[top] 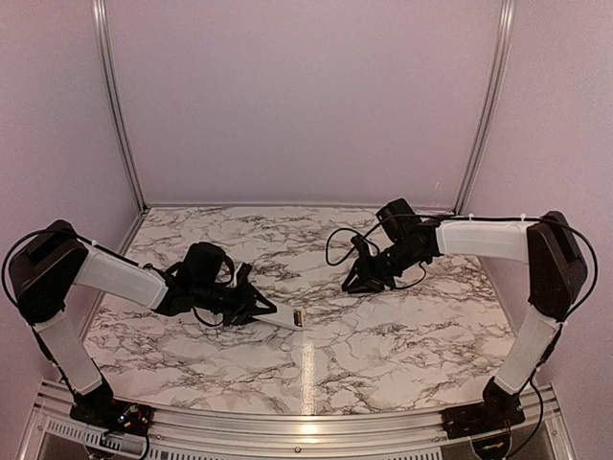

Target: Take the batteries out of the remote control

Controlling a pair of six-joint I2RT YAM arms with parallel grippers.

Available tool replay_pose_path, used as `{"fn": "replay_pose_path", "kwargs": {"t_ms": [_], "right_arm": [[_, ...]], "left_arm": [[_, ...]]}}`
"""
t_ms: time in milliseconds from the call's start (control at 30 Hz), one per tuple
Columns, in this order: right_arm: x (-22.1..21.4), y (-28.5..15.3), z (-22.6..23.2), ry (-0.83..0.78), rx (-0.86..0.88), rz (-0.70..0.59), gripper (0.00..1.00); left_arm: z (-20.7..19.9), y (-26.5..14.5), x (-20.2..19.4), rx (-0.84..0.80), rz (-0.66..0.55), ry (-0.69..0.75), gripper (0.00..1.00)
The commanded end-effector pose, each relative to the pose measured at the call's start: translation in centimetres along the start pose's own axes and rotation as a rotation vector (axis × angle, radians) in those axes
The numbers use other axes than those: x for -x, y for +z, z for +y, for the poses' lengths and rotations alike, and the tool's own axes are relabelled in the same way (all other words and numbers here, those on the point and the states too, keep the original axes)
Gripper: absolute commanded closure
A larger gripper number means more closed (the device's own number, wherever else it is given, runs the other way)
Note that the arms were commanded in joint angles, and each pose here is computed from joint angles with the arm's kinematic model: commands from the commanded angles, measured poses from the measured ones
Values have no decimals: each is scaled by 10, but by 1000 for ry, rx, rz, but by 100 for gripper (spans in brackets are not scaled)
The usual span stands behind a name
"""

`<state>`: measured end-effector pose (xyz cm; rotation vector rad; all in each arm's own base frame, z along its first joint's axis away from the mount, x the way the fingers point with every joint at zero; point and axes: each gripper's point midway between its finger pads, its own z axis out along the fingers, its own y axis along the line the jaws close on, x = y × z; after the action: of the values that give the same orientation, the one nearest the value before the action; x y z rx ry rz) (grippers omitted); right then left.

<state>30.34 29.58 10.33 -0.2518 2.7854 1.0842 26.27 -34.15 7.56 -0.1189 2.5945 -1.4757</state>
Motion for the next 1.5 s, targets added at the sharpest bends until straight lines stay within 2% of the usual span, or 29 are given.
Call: {"fn": "replay_pose_path", "kwargs": {"t_ms": [0, 433, 500, 600, 1067, 1200, 1333, 1467], "right_arm": [[15, -21, 18, -54, 5, -58, 78], [15, -32, 21, -75, -21, -73, 57], [14, -35, 22, -80, -25, -78, 54], [15, -38, 23, -85, -30, -83, 50], [23, -43, 30, -104, -34, -87, 47], [23, -42, 29, -109, -37, -82, 46], [23, -40, 28, -111, -41, -74, 44], [23, -40, 27, -117, -47, -68, 43]], "left_arm": [[-6, -9, 1, -40, -38, 7, 100], [34, -5, -3, 76, -55, -68, 99], [42, -6, -5, 113, -55, -79, 94], [55, -9, -8, 174, -54, -92, 82], [79, -18, -11, 333, -46, -74, 51], [79, -25, -8, 370, -58, -36, 38], [81, -29, -9, 409, -49, -13, 32], [80, -32, -7, 438, -41, 8, 31]]}}
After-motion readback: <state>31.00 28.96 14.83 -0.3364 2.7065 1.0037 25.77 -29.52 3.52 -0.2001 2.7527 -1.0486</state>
